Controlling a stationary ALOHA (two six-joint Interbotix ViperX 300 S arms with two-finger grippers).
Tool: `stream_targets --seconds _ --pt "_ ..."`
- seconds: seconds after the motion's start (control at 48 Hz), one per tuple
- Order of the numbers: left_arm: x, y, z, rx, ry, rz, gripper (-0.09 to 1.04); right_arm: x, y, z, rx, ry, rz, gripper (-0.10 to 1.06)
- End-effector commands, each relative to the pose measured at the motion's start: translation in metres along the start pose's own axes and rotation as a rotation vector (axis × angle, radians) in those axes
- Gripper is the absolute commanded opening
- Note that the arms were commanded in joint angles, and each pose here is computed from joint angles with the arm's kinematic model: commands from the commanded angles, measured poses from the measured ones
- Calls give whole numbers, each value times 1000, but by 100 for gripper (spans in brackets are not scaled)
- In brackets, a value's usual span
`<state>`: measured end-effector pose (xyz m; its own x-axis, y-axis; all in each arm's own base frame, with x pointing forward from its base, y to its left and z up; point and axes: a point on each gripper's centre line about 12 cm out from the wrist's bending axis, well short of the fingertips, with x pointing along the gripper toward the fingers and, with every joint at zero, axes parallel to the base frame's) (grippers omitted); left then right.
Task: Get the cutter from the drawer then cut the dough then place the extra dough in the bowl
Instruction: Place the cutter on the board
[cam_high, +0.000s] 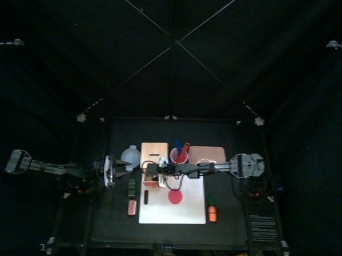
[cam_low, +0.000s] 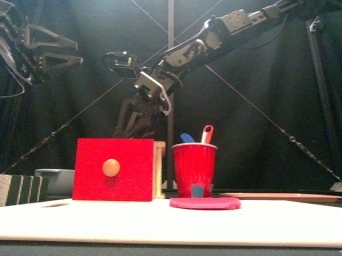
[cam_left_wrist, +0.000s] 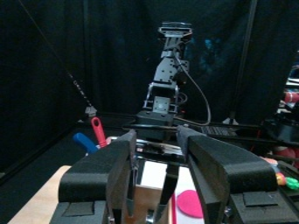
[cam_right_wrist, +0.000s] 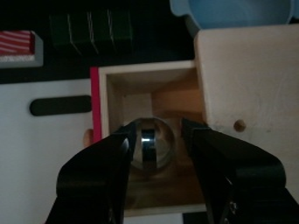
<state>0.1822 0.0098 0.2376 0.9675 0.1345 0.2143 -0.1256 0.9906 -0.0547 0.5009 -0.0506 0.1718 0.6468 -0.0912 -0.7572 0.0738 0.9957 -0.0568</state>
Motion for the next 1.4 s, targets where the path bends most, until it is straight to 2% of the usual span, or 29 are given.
stream_targets --seconds 0.021,0.333,0.708,1.0,1.188,1.396 --pt "3 1 5 -10 -13 11 80 -21 -3 16 5 -32 -4 82" --pt "3 3 5 -14 -13 22 80 -15 -3 10 -2 -4 -6 80" --pt "4 5 4 -17 -12 38 80 -8 -4 5 -2 14 -8 61" --pt "4 8 4 -26 -10 55 80 -5 -3 4 -3 17 -7 58" --pt "4 9 4 -24 -11 65 80 -15 -1 19 -6 -22 -5 58" --pt "4 12 4 -21 -12 77 80 -42 -2 41 -3 -32 -10 58"
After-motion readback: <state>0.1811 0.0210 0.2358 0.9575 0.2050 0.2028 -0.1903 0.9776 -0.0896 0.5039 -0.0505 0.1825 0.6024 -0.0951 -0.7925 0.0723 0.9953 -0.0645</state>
